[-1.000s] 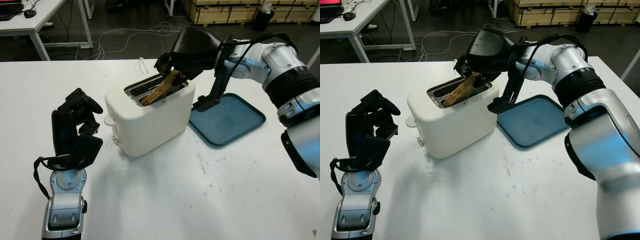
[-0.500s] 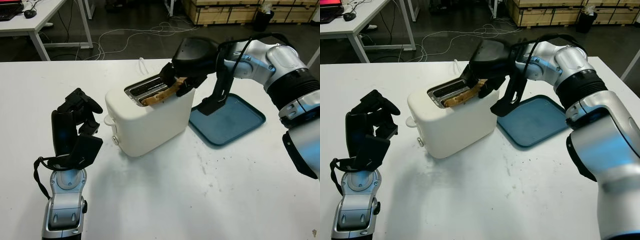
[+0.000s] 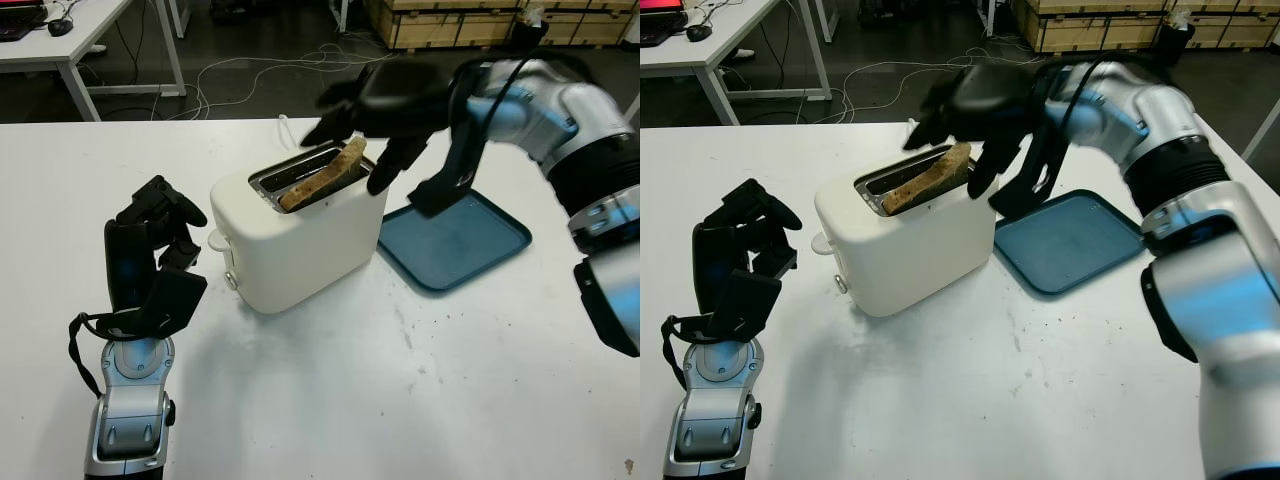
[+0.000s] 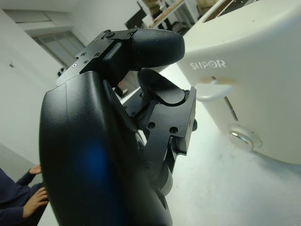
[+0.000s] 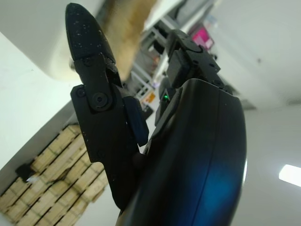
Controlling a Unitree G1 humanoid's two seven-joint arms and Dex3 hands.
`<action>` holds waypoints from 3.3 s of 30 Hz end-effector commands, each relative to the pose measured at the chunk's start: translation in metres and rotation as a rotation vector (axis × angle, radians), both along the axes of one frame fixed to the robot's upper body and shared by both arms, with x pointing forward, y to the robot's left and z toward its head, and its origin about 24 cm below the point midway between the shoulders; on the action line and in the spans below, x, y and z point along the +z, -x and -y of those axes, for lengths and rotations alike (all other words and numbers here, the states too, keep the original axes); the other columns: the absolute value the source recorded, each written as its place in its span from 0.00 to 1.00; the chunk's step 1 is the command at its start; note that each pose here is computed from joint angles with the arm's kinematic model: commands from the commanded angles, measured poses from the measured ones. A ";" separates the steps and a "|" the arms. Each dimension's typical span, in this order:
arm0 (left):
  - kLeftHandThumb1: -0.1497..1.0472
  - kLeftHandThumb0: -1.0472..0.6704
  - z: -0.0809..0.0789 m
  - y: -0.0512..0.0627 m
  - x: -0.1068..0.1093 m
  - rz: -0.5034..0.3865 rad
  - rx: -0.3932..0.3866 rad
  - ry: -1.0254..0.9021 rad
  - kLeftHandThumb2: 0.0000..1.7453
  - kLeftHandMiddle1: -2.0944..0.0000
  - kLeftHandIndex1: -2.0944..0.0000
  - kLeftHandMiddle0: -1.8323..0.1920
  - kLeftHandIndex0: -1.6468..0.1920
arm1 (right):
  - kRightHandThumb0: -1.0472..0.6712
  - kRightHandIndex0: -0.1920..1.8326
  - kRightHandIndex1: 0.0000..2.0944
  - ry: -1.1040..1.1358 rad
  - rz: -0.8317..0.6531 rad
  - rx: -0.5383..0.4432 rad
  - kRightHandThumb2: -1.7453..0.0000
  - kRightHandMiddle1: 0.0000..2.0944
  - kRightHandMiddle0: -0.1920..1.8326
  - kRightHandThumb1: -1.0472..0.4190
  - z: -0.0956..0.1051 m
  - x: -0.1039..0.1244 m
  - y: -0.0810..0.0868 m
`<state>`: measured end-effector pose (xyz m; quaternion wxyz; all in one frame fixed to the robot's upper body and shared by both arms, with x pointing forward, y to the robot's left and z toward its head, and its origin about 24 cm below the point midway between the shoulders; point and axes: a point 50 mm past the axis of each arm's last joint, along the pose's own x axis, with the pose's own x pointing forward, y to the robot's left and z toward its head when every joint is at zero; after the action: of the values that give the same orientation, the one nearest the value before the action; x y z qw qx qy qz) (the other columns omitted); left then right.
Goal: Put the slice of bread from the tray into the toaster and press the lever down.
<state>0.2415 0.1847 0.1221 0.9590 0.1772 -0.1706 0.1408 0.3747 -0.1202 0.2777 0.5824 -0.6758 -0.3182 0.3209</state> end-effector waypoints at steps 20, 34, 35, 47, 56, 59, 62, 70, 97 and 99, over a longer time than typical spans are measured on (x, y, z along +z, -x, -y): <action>0.83 0.59 -0.001 -0.004 0.008 0.028 -0.004 -0.037 0.61 0.17 0.17 0.37 0.51 | 0.41 0.52 0.45 -1.518 -0.321 -0.385 0.85 0.06 0.61 0.09 0.095 -0.164 0.040; 0.78 0.62 -0.008 -0.004 0.023 0.027 -0.046 -0.152 0.63 0.17 0.17 0.37 0.49 | 0.39 0.53 0.83 -1.625 -0.293 -0.607 0.75 0.75 0.42 0.09 0.088 -0.205 0.103; 0.77 0.63 -0.008 -0.004 0.025 0.023 -0.047 -0.172 0.63 0.17 0.17 0.37 0.49 | 0.38 0.52 0.83 -1.623 -0.290 -0.602 0.75 0.75 0.41 0.09 0.089 -0.203 0.104; 0.64 0.64 -0.017 0.006 0.044 -0.075 -0.152 -0.452 0.59 0.17 0.50 0.35 0.47 | 0.37 0.49 0.83 -1.540 -0.266 -0.523 0.77 0.67 0.45 0.09 0.099 -0.176 0.095; 0.67 0.60 -0.015 0.003 0.054 -0.123 -0.206 -0.733 0.32 0.24 0.84 0.38 0.33 | 0.37 0.49 0.83 -1.502 -0.258 -0.508 0.78 0.60 0.48 0.09 0.095 -0.173 0.089; 0.73 0.62 -0.014 0.000 0.054 -0.157 -0.226 -0.831 0.18 0.29 0.92 0.36 0.32 | 0.38 0.50 0.83 -1.509 -0.261 -0.500 0.78 0.62 0.47 0.09 0.095 -0.172 0.089; 0.78 0.63 -0.013 -0.003 0.053 -0.192 -0.248 -0.876 0.10 0.32 0.95 0.34 0.31 | 0.39 0.50 0.83 -1.511 -0.262 -0.499 0.79 0.63 0.46 0.09 0.095 -0.172 0.090; 0.80 0.63 -0.014 -0.004 0.053 -0.240 -0.236 -0.970 0.04 0.34 0.97 0.32 0.29 | 0.39 0.50 0.83 -1.485 -0.262 -0.494 0.80 0.62 0.46 0.09 0.094 -0.173 0.091; 0.87 0.62 -0.018 -0.010 0.036 -0.356 -0.216 -1.008 0.00 0.25 1.00 0.39 0.26 | 0.41 0.50 0.83 -1.512 -0.294 -0.486 0.80 0.72 0.42 0.09 0.094 -0.177 0.095; 0.87 0.62 -0.018 -0.011 0.035 -0.352 -0.217 -1.005 0.00 0.25 0.99 0.39 0.24 | 0.41 0.50 0.83 -1.516 -0.295 -0.486 0.80 0.72 0.42 0.09 0.094 -0.177 0.095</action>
<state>0.2508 0.2027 0.1606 0.7796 0.6157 -0.0760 -0.0859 0.2810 -0.2139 0.0993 0.9722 -0.1021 -0.2085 -0.0301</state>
